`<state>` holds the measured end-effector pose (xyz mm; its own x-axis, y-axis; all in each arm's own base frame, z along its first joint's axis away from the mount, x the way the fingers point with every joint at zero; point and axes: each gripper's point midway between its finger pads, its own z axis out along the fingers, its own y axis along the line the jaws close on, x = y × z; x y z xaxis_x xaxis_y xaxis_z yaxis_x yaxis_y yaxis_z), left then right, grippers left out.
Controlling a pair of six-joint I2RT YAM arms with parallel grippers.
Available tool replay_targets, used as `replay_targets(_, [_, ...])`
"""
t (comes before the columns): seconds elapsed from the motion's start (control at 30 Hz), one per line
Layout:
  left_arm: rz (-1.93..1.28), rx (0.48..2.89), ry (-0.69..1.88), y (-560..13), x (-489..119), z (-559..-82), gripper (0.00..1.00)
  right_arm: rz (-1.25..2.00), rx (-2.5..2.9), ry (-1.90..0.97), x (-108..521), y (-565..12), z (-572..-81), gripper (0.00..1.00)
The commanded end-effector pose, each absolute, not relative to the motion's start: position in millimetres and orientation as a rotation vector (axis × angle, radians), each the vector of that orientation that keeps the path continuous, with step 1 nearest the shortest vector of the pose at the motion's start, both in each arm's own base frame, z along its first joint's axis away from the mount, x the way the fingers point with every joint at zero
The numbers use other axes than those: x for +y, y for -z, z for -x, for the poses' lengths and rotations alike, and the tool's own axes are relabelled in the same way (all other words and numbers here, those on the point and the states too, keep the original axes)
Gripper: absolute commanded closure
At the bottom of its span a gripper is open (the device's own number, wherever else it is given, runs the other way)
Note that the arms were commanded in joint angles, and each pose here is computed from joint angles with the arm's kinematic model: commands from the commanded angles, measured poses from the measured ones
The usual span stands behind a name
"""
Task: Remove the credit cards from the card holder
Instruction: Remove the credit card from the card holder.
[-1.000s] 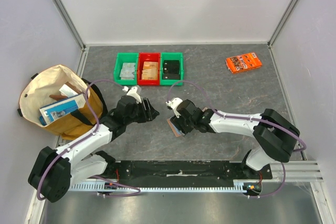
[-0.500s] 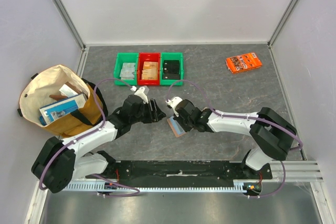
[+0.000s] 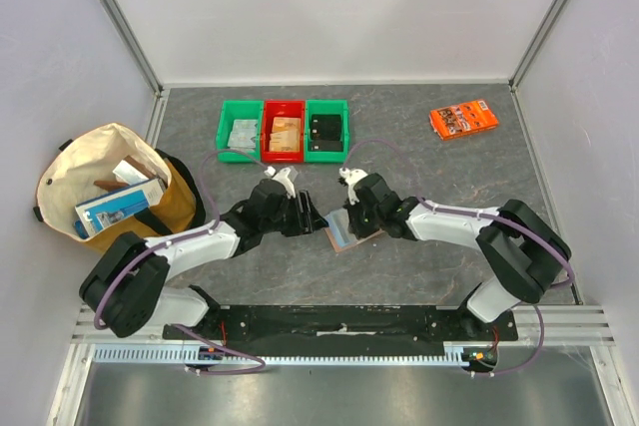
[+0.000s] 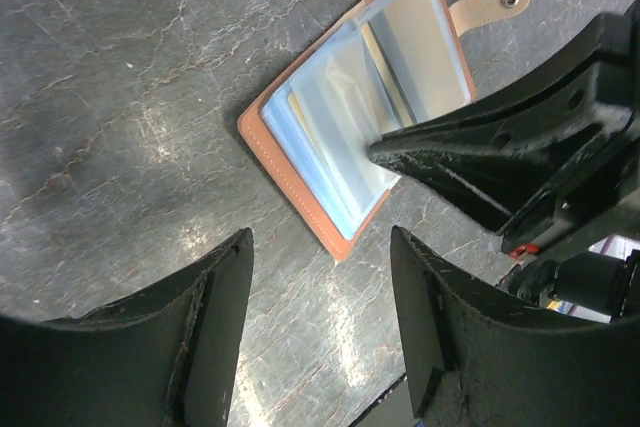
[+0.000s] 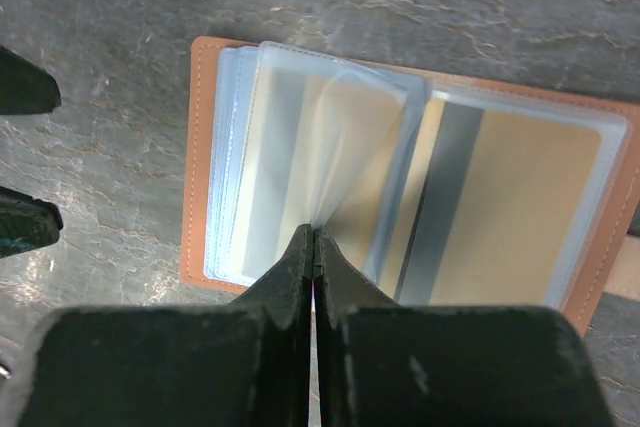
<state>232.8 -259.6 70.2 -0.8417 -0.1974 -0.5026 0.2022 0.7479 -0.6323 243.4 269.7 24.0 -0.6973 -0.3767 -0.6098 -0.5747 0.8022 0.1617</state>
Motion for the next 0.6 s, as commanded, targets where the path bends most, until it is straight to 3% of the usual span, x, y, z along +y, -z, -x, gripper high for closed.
replay_targets(0.0, [0.009,2.315,1.085,-96,-285,-244,0.37,0.587,2.428,-0.703,275,-29,-240,1.0])
replay_targets(0.57, [0.053,2.379,1.054,-78,-302,-265,0.37,0.397,2.319,-1.202,287,-53,-233,1.0])
